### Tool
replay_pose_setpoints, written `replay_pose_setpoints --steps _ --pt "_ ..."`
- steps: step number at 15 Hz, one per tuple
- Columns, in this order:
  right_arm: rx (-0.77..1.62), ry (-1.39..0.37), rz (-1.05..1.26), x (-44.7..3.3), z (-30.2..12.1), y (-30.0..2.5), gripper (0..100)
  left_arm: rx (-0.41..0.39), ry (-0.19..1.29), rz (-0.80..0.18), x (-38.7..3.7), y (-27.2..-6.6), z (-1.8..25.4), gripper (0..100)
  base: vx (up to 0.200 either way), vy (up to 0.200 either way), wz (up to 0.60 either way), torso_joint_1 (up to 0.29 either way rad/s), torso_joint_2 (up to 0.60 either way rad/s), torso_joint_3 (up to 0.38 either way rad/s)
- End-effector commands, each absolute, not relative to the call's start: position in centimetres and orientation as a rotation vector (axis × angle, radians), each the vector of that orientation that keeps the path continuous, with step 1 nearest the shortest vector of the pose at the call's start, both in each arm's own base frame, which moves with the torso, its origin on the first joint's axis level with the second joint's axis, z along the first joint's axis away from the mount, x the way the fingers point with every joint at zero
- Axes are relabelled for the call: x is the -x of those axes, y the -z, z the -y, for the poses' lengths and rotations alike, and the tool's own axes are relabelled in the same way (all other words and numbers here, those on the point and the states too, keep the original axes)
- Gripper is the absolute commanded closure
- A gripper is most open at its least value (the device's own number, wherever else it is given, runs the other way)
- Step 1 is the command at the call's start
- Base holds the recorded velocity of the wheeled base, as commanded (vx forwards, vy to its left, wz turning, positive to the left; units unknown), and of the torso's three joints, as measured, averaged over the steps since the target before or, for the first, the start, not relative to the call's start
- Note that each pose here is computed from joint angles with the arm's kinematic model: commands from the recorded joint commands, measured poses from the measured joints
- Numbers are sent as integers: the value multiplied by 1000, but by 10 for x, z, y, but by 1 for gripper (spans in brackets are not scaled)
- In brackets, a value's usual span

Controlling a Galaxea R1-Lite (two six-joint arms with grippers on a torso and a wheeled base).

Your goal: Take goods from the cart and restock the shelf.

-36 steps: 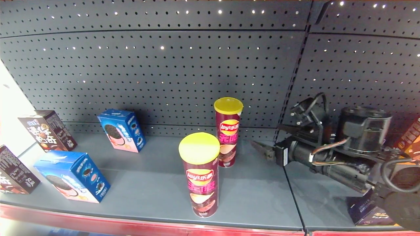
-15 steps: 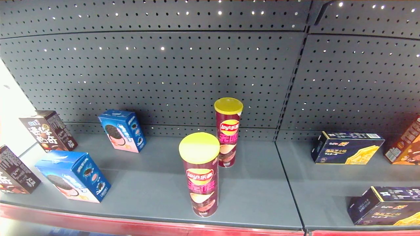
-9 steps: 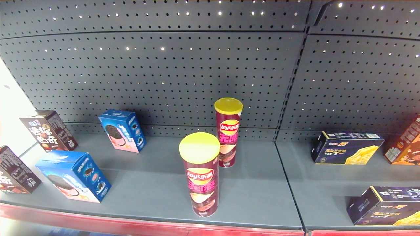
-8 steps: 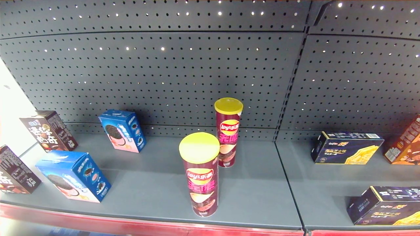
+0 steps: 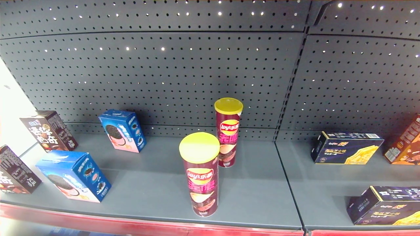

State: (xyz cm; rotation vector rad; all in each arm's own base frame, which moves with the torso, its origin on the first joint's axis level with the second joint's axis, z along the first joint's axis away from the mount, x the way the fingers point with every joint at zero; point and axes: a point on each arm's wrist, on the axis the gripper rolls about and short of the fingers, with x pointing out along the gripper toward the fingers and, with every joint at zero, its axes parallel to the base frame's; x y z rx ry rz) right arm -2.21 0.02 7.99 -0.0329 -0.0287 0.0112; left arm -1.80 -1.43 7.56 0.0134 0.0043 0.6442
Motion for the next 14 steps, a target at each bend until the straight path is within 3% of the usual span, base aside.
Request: replay_pose_setpoints --steps 1,12,14 --pt "32 -12 34 23 0 -80 0 -13 -644 -6 18 -76 14 0 0 0 0 0 0 0" --pt "3 -11 -11 22 0 -75 0 -28 -640 -11 18 -76 14 0 0 0 0 0 0 0" --pt "3 -11 -11 22 0 -75 0 -64 -492 -13 19 -76 13 0 0 0 0 0 0 0"
